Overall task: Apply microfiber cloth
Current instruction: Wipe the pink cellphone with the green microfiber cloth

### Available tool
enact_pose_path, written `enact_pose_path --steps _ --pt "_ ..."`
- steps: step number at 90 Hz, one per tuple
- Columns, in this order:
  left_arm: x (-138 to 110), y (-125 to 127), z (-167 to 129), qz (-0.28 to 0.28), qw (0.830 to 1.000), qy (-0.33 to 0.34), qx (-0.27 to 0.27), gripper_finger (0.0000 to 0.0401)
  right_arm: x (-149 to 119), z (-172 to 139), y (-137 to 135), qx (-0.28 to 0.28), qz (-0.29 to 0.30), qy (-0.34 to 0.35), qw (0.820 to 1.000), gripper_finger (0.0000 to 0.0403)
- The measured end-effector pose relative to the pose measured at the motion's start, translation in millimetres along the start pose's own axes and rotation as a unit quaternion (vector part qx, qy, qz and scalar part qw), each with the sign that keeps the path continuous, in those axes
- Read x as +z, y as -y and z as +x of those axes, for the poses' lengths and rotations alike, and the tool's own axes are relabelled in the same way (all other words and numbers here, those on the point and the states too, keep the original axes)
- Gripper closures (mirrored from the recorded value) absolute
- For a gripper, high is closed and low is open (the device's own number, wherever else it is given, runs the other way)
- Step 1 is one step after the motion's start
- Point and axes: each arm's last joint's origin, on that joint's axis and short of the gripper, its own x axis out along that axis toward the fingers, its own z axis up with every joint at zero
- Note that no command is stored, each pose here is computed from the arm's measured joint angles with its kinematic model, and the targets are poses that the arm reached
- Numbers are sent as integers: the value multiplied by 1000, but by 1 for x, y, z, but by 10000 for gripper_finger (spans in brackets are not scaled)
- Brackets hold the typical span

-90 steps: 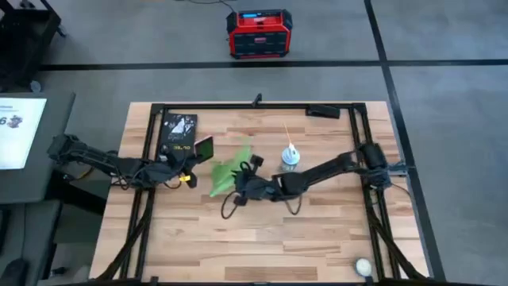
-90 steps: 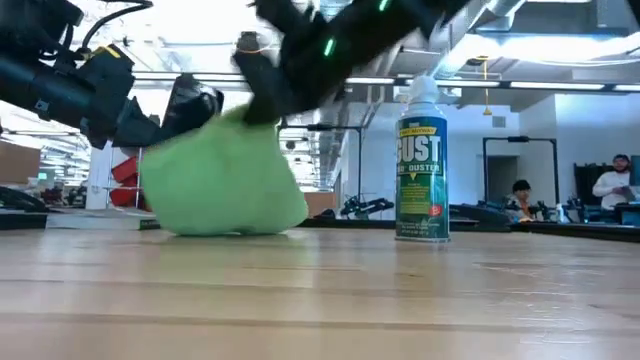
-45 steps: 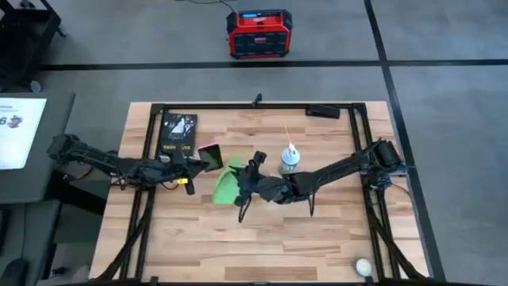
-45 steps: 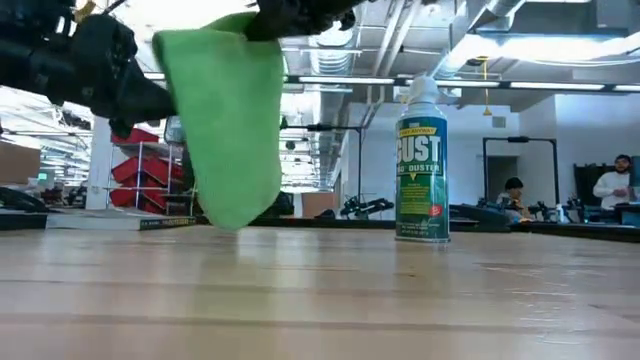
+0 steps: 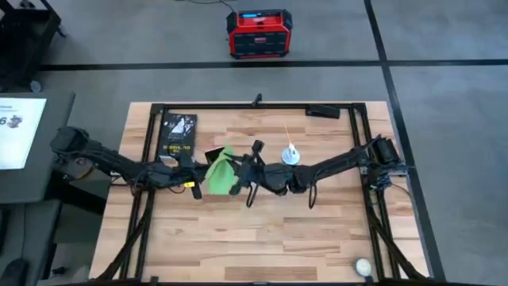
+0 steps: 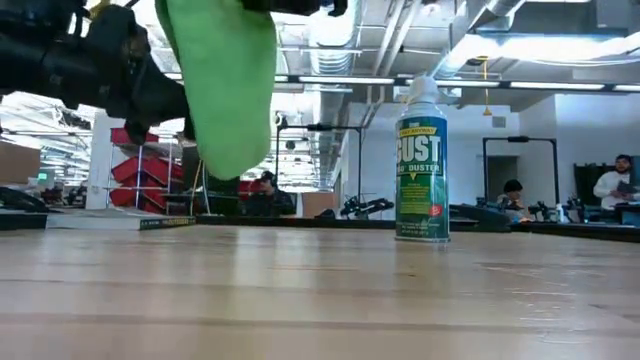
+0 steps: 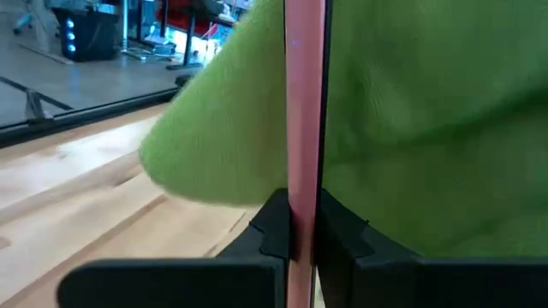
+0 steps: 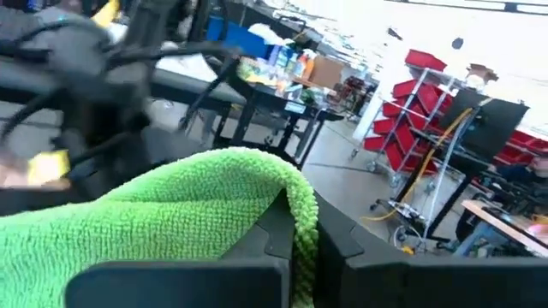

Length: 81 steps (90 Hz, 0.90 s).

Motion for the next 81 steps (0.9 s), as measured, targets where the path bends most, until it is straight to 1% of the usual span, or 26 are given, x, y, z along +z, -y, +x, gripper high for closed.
enact_pose_path --steps 10,21,38,56,64,72,81 --pt "-1 3 6 11 1000 4 20 395 -1 4 4 5 6 6 1000 403" --pt "6 10 13 31 999 14 28 395 -4 5 4 8 11 -4 1000 403" --pt "15 15 17 55 998 27 34 395 -16 4 0 25 17 -58 998 403" --pt "15 15 16 58 997 26 37 395 -47 0 -24 54 30 -132 989 403" --pt "15 15 16 58 997 26 37 395 -60 -2 -35 61 34 -153 986 403" --pt "14 15 16 59 997 23 37 395 -64 -3 -42 62 29 -148 987 403" --pt "11 14 17 58 997 11 41 395 -57 -1 -40 57 28 -121 991 403"
